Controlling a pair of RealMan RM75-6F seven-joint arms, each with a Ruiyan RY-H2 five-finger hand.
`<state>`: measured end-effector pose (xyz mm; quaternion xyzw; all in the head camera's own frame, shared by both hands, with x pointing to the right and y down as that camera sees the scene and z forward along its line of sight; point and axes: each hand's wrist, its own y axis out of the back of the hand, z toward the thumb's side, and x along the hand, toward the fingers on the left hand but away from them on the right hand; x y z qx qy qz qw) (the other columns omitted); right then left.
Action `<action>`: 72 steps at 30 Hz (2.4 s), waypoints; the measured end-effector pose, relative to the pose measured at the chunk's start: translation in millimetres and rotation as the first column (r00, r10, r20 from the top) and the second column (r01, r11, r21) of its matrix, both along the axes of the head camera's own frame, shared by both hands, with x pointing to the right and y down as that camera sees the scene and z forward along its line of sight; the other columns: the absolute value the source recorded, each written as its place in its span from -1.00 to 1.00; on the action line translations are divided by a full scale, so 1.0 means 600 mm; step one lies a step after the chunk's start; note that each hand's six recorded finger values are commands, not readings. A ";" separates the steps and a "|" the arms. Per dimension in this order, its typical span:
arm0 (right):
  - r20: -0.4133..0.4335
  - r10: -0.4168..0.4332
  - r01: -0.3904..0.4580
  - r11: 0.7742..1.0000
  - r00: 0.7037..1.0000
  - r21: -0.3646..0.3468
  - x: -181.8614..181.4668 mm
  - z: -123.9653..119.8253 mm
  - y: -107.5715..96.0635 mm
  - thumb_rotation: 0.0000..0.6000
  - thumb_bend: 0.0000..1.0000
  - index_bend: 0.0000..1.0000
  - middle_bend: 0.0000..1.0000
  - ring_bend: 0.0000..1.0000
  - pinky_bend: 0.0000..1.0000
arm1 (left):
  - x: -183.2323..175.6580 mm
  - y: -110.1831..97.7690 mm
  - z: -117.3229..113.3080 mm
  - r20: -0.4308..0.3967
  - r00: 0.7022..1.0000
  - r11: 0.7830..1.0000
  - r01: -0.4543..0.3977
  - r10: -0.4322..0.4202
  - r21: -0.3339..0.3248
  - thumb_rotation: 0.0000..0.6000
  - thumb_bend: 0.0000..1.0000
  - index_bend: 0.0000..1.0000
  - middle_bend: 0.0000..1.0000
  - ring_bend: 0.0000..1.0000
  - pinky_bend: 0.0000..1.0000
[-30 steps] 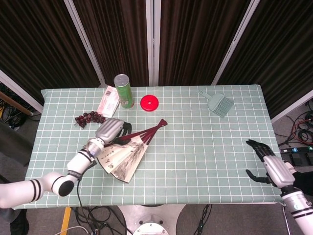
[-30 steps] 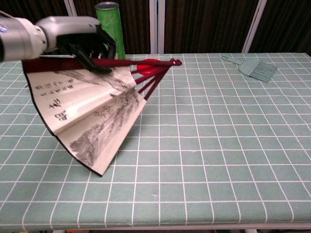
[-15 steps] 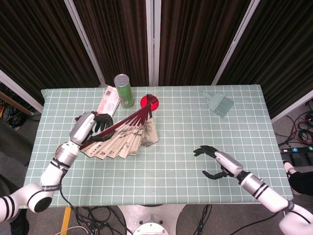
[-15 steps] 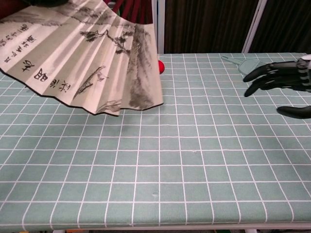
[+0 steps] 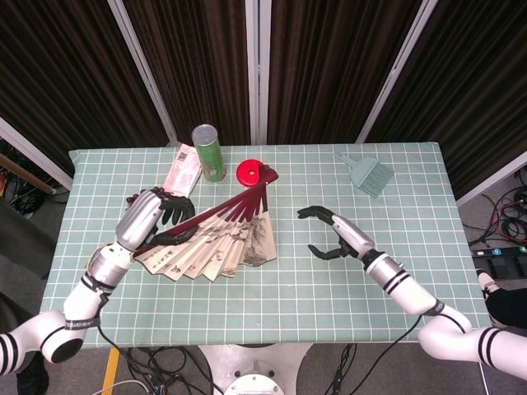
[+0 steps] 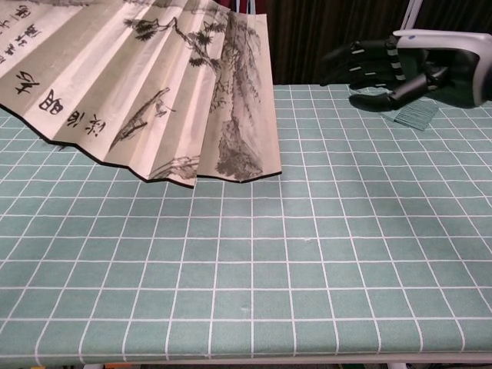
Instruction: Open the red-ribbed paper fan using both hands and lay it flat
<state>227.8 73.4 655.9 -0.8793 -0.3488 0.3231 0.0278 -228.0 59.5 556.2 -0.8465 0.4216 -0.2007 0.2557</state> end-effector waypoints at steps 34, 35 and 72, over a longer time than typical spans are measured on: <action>-0.206 0.026 0.055 0.925 0.978 0.377 -0.095 -0.006 -0.109 1.00 0.16 0.36 -0.29 -0.71 -0.96 | -0.040 0.042 0.047 0.321 0.945 0.951 -0.157 0.067 0.265 1.00 -0.32 0.19 0.42 0.42 0.50; -0.225 0.034 0.063 0.910 0.974 0.411 -0.089 -0.008 -0.112 1.00 0.15 0.35 -0.29 -0.71 -0.96 | -0.042 0.044 0.052 0.344 0.936 0.944 -0.172 0.068 0.282 1.00 -0.32 0.19 0.42 0.42 0.49; -0.456 0.233 0.268 0.554 0.859 0.788 0.060 0.062 0.010 1.00 0.08 -0.31 -0.47 -0.92 -1.00 | 0.004 0.139 0.179 0.769 0.638 0.797 -0.489 0.048 0.355 1.00 -0.58 -0.39 -0.07 0.02 0.08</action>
